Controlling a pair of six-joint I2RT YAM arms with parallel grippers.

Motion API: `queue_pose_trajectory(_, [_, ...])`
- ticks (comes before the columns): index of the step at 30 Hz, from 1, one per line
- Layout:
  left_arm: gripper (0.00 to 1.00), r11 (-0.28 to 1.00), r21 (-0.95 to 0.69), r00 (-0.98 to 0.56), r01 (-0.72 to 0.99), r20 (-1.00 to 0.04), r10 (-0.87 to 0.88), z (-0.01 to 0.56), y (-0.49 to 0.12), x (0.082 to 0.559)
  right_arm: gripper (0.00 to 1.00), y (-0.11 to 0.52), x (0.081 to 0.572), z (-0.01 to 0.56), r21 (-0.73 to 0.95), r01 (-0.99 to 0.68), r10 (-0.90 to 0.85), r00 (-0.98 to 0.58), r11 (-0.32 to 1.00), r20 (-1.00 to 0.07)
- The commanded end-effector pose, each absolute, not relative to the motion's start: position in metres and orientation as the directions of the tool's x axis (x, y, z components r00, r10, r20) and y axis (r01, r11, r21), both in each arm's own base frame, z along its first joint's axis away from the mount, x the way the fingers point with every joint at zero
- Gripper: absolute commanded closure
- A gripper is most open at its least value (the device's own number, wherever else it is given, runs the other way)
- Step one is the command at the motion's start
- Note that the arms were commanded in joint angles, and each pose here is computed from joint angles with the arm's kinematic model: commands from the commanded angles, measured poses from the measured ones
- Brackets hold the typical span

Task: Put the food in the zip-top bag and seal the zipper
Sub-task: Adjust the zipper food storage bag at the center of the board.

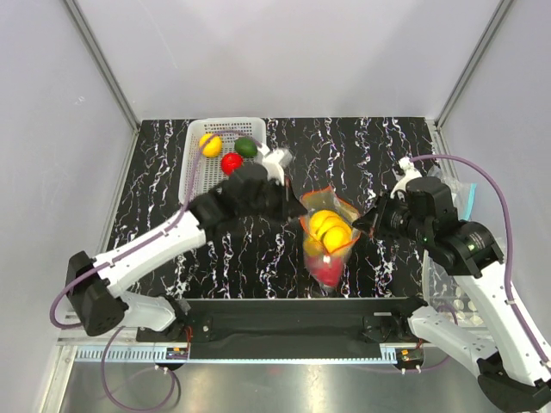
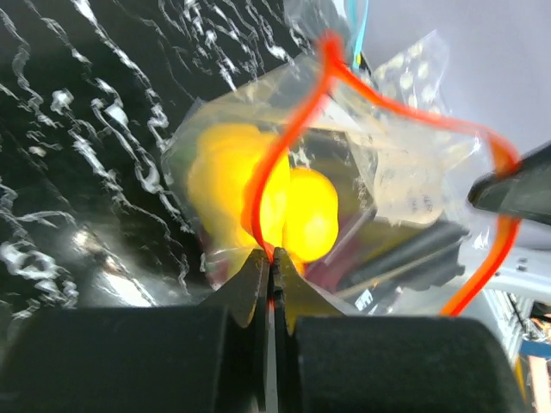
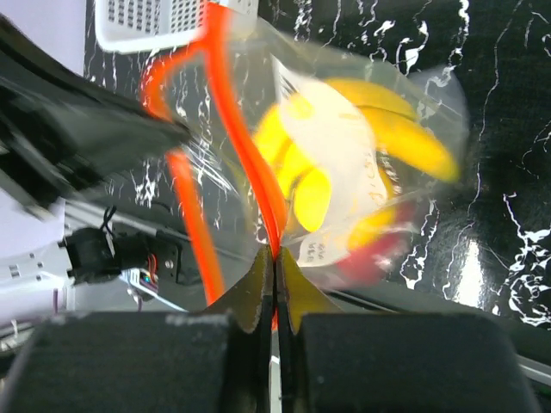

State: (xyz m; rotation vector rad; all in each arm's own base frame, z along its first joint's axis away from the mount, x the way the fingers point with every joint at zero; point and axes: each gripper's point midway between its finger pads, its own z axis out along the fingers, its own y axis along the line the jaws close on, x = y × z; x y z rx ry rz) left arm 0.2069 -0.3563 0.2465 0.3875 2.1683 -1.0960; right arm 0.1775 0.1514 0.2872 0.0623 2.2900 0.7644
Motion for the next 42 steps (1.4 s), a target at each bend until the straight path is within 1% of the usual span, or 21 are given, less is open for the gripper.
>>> queue_pose_trajectory(1, [1.00,0.479,-0.587,-0.699,0.652,-0.711,0.080,0.295,-0.349,0.208,1.00,0.154,0.201,0.294,0.571,-0.100,0.347,-0.705,0.815,-0.618])
queue_pose_trajectory(2, [1.00,0.503,-0.579,-0.718,0.641,-0.684,0.128,0.292,-0.342,0.205,1.00,0.157,0.205,0.294,0.591,-0.074,0.376,-0.706,0.803,-0.600])
queue_pose_trajectory(3, [1.00,0.488,-0.567,-0.697,0.664,-0.705,0.131,0.314,-0.347,0.211,1.00,0.160,0.208,0.295,0.603,-0.068,0.391,-0.704,0.795,-0.594])
queue_pose_trajectory(4, [1.00,0.471,-0.543,-0.675,0.695,-0.718,0.168,0.320,-0.349,0.210,1.00,0.165,0.215,0.297,0.617,-0.063,0.406,-0.700,0.785,-0.588])
queue_pose_trajectory(5, [1.00,0.483,-0.544,-0.692,0.686,-0.693,0.204,0.320,-0.346,0.207,1.00,0.168,0.218,0.300,0.639,-0.048,0.434,-0.695,0.768,-0.573])
queue_pose_trajectory(6, [1.00,0.470,-0.540,-0.682,0.698,-0.701,0.207,0.334,-0.353,0.212,1.00,0.172,0.220,0.304,0.649,-0.055,0.438,-0.694,0.759,-0.571])
queue_pose_trajectory(8, [1.00,0.465,-0.533,-0.681,0.707,-0.690,0.245,0.340,-0.353,0.210,1.00,0.177,0.229,0.305,0.655,-0.032,0.459,-0.688,0.755,-0.562])
queue_pose_trajectory(13, [1.00,0.432,-0.566,-0.701,0.702,-0.654,0.283,0.316,-0.357,0.202,1.00,0.197,0.240,0.299,0.655,-0.032,0.451,-0.700,0.755,-0.554])
queue_pose_trajectory(14, [1.00,0.419,-0.568,-0.695,0.709,-0.665,0.274,0.316,-0.359,0.201,0.99,0.200,0.241,0.300,0.664,-0.036,0.457,-0.698,0.747,-0.551])
queue_pose_trajectory(16, [1.00,0.421,-0.582,-0.711,0.696,-0.642,0.288,0.300,-0.357,0.196,0.94,0.207,0.245,0.303,0.678,-0.057,0.453,-0.704,0.732,-0.547])
queue_pose_trajectory(19, [1.00,0.426,-0.592,-0.724,0.684,-0.621,0.299,0.285,-0.357,0.194,0.91,0.215,0.242,0.305,0.691,-0.091,0.428,-0.724,0.717,-0.540])
queue_pose_trajectory(23, [0.99,0.437,-0.590,-0.726,0.679,-0.630,0.277,0.281,-0.359,0.200,0.90,0.215,0.235,0.293,0.683,-0.110,0.398,-0.742,0.722,-0.540])
queue_pose_trajectory(25, [0.98,0.441,-0.586,-0.724,0.680,-0.634,0.273,0.281,-0.360,0.203,0.84,0.215,0.229,0.299,0.689,-0.161,0.383,-0.732,0.706,-0.563])
queue_pose_trajectory(26, [0.98,0.442,-0.584,-0.722,0.681,-0.637,0.270,0.285,-0.360,0.204,0.67,0.216,0.225,0.299,0.687,-0.188,0.362,-0.736,0.702,-0.572])
queue_pose_trajectory(27, [0.98,0.443,-0.583,-0.722,0.681,-0.636,0.274,0.284,-0.360,0.205,0.61,0.216,0.221,0.300,0.686,-0.207,0.351,-0.736,0.698,-0.579])
queue_pose_trajectory(30, [0.98,0.438,-0.579,-0.716,0.687,-0.643,0.272,0.287,-0.359,0.205,0.48,0.208,0.210,0.306,0.659,-0.246,0.318,-0.724,0.711,-0.612])
queue_pose_trajectory(33, [0.98,0.439,-0.580,-0.717,0.686,-0.642,0.272,0.286,-0.357,0.205,0.40,0.197,0.199,0.303,0.608,-0.273,0.254,-0.727,0.746,-0.638])
queue_pose_trajectory(36, [0.98,0.445,-0.580,-0.718,0.682,-0.647,0.257,0.286,-0.354,0.209,0.38,0.195,0.180,0.298,0.586,-0.334,0.172,-0.747,0.739,-0.642])
queue_pose_trajectory(39, [0.98,0.455,-0.588,-0.725,0.669,-0.651,0.225,0.287,-0.349,0.219,0.36,0.201,0.157,0.299,0.607,-0.423,0.101,-0.760,0.673,-0.642])
queue_pose_trajectory(40, [0.98,0.452,-0.590,-0.724,0.669,-0.654,0.218,0.288,-0.347,0.222,0.35,0.208,0.145,0.306,0.635,-0.475,0.077,-0.762,0.609,-0.643])
queue_pose_trajectory(42, [0.98,0.471,-0.585,-0.726,0.660,-0.657,0.201,0.289,-0.339,0.236,0.34,0.211,0.140,0.301,0.649,-0.485,0.059,-0.774,0.586,-0.631])
